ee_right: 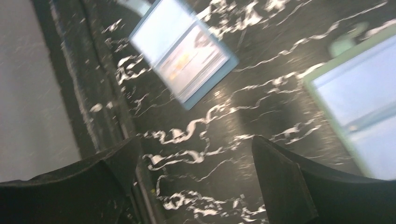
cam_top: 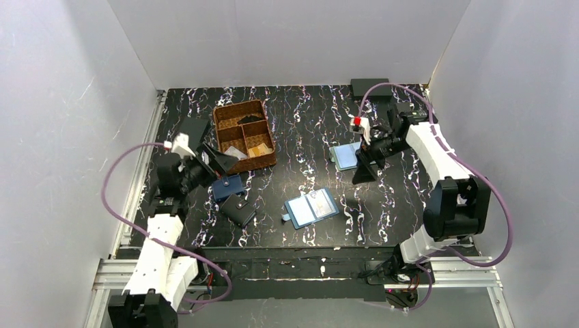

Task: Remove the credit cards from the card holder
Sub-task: Place the credit card in the storage box, then remove the credit card from the card holder.

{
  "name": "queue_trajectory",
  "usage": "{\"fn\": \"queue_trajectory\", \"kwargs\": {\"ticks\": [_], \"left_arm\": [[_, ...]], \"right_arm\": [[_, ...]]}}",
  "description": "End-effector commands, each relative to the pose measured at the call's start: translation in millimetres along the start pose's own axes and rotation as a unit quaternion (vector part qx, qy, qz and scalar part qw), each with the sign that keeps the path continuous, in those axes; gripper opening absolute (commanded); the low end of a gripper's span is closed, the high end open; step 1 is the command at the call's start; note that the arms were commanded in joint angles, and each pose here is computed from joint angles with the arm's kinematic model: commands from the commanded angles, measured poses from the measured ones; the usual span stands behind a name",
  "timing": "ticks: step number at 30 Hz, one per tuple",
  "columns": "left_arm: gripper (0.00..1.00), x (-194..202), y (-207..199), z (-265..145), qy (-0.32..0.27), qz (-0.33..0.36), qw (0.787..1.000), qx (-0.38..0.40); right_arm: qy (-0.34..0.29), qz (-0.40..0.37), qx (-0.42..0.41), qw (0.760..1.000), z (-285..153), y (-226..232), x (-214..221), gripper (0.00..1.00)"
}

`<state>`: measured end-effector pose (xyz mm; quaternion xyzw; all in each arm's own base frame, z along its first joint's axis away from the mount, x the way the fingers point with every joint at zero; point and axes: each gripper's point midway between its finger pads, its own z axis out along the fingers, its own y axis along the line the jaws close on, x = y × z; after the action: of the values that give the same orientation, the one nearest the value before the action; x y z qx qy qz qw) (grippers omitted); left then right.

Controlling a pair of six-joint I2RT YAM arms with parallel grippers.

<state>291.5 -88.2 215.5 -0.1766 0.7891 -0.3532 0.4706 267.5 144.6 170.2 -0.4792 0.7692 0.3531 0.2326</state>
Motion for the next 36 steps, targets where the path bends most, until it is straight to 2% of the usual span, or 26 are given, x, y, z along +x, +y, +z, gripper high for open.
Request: {"fn": "queue_trajectory", "kwargs": {"ticks": [1,4,5,10,15,20,24,28,31,36], "left_arm": [[0.96,56,-16,-13,0.11,-0.058,0.989,0.084],[0.95,75,-27,-31,0.144,-0.079,0.981,0.103],[0.95,87,-38,-37,0.165,-0.071,0.977,0.114],[0.93,120,-58,-53,0.188,-0.04,0.975,0.11],[0.89,144,-68,-57,0.196,-0.031,0.975,0.101],[0.89,163,-86,-44,0.212,-0.016,0.971,0.113],[0.88,181,-96,-20,0.222,-0.007,0.968,0.115],[0.84,196,-84,8,0.231,0.017,0.97,0.076],[0.75,205,-85,29,0.237,0.02,0.969,0.072],[0.68,231,-84,58,0.268,0.004,0.961,0.062]], "right_arm": [[0.043,0.032,-0.082,0.995,-4,50,33,0.98],[0.036,0.052,-0.043,0.997,3,45,41,0.98],[0.027,0.057,-0.026,0.998,4,41,39,0.98],[-0.021,0.101,0.021,0.995,19,24,24,0.98],[-0.024,0.108,0.025,0.994,41,17,23,0.98],[-0.052,0.139,-0.021,0.989,61,25,19,0.96],[-0.074,0.195,-0.06,0.976,77,32,17,0.83],[-0.077,0.243,-0.09,0.963,93,31,21,0.69],[-0.06,0.272,-0.113,0.954,110,29,30,0.6],[-0.023,0.271,-0.114,0.956,132,29,46,0.51]]}}
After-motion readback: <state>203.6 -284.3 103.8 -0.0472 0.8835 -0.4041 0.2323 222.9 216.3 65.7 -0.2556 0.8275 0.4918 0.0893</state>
